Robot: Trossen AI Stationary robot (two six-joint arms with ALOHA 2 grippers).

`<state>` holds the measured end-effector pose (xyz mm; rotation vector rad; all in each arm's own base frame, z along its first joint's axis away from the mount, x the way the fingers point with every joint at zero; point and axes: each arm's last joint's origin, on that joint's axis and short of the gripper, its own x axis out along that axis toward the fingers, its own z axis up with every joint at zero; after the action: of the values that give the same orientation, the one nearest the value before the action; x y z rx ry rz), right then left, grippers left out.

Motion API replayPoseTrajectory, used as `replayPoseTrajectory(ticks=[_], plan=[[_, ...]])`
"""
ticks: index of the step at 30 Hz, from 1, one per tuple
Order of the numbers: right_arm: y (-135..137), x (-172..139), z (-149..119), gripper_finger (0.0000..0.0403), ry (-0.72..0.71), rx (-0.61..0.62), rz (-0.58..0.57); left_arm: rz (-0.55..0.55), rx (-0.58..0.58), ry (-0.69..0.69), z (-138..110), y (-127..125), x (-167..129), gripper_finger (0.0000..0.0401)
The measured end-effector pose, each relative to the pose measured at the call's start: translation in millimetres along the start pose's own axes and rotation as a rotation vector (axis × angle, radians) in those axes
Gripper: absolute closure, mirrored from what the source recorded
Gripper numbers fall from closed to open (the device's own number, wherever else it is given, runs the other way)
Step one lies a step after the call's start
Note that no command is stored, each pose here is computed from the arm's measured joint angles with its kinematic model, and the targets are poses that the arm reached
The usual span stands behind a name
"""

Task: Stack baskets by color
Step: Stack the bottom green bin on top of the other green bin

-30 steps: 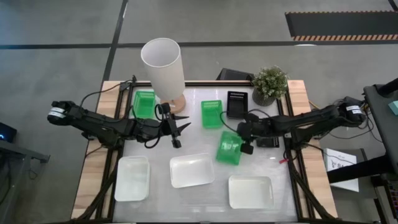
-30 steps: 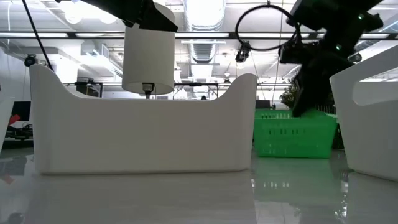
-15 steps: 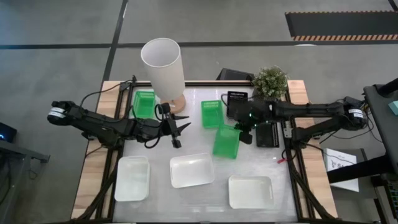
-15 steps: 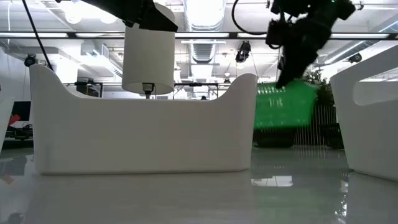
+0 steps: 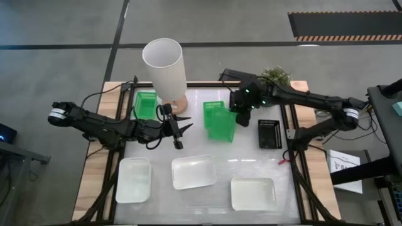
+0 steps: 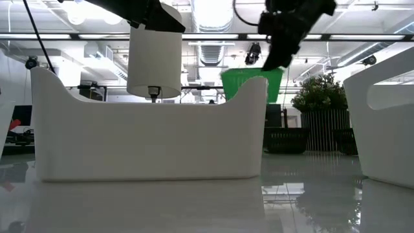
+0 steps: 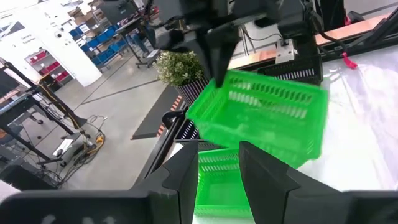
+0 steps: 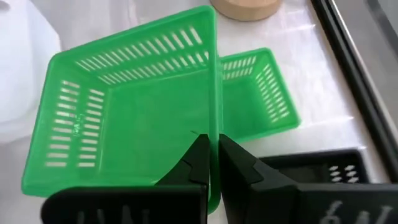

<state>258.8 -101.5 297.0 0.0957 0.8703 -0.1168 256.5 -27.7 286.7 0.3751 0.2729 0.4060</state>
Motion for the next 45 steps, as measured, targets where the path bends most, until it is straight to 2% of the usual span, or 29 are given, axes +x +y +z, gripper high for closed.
replayPoseTrajectory(ticks=[3,11,15,22,30,37,45], plan=[[-13,11,13,0.0394,0.036,-0.043,-0.003,0.000,0.000,0.000,0,0,0,0.0302],[-50,38,36,0.0394,0.128,-0.120,0.074,0.000,-0.001,-0.001,0,0,0,0.0302],[-68,46,47,0.0394,0.117,-0.128,0.125,-0.004,-0.005,-0.002,0,0,0,0.0302],[-92,56,58,0.0394,0.127,-0.152,0.130,-0.006,-0.022,-0.002,0,0,0,0.0302],[-109,68,57,0.0394,0.146,-0.164,0.127,-0.007,-0.025,-0.001,0,0,0,0.0302],[-110,72,58,0.0394,0.151,-0.164,0.128,-0.009,-0.025,-0.001,0,0,0,0.0302],[-110,73,56,0.0359,0.157,-0.174,0.131,-0.009,-0.024,-0.001,0,0,0,0.0302]])
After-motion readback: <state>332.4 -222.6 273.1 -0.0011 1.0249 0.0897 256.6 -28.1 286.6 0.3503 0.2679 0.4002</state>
